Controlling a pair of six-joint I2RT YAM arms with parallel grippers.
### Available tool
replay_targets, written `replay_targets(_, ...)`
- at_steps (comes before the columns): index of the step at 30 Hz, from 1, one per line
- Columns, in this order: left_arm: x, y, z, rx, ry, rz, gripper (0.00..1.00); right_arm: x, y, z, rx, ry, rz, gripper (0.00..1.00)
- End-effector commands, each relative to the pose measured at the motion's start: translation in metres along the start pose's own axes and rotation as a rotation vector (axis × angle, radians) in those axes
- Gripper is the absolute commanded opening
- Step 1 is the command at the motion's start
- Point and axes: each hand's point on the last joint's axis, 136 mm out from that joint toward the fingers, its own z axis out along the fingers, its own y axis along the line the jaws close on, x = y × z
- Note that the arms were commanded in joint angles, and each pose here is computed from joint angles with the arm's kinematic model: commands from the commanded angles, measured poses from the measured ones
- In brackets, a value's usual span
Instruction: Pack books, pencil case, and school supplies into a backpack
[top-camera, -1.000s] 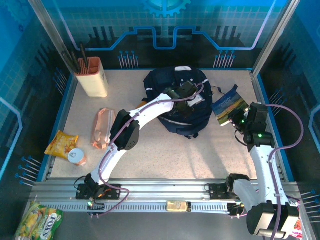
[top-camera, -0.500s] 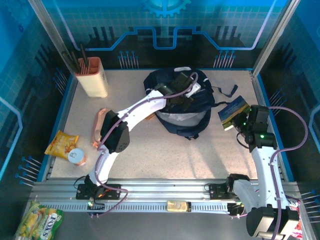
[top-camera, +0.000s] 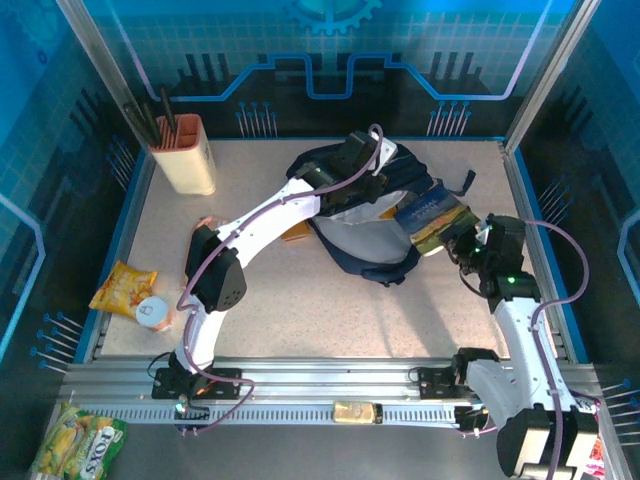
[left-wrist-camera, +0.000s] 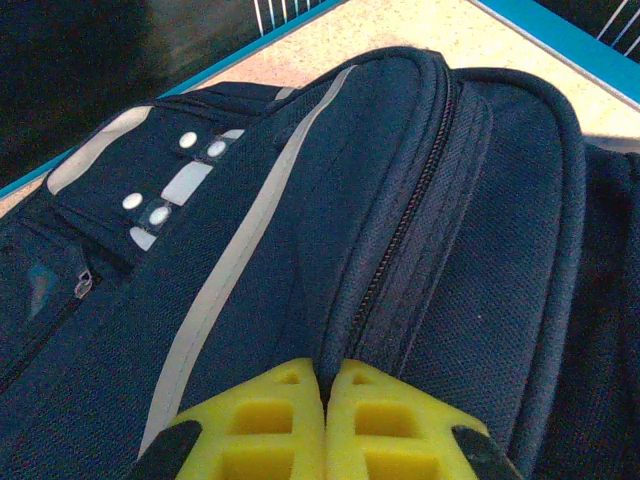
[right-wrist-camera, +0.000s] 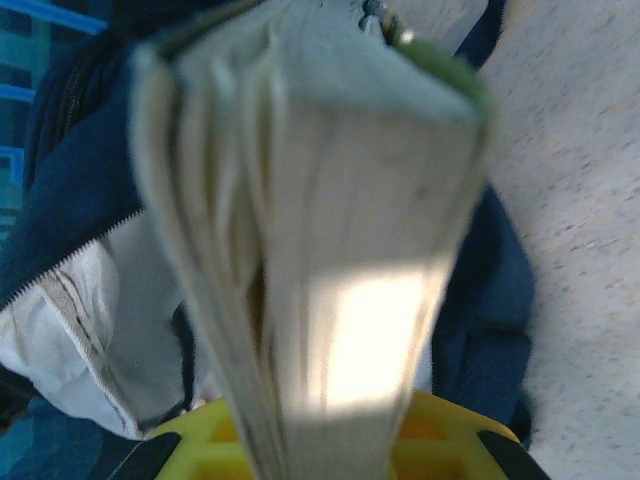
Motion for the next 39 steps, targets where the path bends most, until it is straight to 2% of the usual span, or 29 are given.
replay_targets(1, -0.062, -0.005, -0.029, 0.024, -0.208, -0.058, 0.0, 0.001, 0.044, 0.004, -0.186, 0.008, 0.013, 0.0)
replay_targets(8, -0.06, -0.008, -0.03, 0.044, -0.199, -0.063, 0.0, 0.011, 0.065, 0.021, -0.269, -0.014, 0.05, 0.0)
replay_targets(13, -0.062, -0.012, -0.033, 0.066, -0.199, -0.076, 0.0, 0.009, 0.062, 0.043, -0.268, -0.043, 0.141, 0.01)
replay_targets(24, -0.068, -0.012, -0.045, 0.075, -0.223, -0.101, 0.0, 0.029, 0.05, 0.141, -0.202, 0.033, 0.276, 0.02)
replay_targets(32, -0.069, -0.01, -0.048, 0.067, -0.224, -0.106, 0.0, 0.061, 0.053, 0.193, -0.22, 0.173, 0.336, 0.12)
replay_targets(39, -0.071, -0.005, -0.047, 0.051, -0.235, -0.115, 0.0, 0.064, 0.042, 0.21, -0.149, 0.177, 0.306, 0.19)
